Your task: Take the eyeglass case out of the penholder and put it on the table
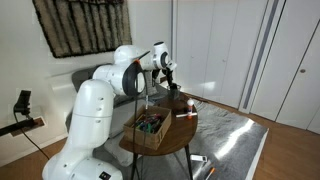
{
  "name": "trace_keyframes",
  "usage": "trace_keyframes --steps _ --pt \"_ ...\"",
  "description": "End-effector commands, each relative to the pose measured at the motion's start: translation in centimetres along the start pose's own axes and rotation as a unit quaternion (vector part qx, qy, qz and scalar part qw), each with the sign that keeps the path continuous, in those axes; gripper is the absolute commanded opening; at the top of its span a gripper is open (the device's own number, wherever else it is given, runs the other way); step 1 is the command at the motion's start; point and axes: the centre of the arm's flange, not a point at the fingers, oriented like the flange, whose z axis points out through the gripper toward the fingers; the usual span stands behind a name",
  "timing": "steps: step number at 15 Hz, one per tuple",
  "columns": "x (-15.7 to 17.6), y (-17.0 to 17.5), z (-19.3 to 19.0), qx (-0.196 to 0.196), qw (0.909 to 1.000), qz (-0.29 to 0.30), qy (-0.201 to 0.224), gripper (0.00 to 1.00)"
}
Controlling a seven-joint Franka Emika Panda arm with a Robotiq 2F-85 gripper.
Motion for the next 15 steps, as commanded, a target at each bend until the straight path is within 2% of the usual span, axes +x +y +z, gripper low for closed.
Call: trace_keyframes --steps 1,6,9,10,12,14,15 --pt "0.0 -0.1 0.4 -0.001 1.0000 0.000 0.001 1.00" --pt "0.0 -0.9 0.9 0.032 0.9995 -0.002 0.004 1.00" --pt "0.0 -1.2 1.2 0.039 0.9992 -0.006 0.001 0.81" --pt "0.0 -1.2 1.4 0.040 0.9992 -0.006 0.001 0.83" --pt "0.1 -1.2 1.8 0.040 0.9992 -0.006 0.001 0.73" --pt "0.1 -1.3 2.3 0.038 0.9992 -0.008 -0.002 0.66" --pt "0.0 -1.3 2.5 0.036 0.9993 -0.010 -0.003 0.67"
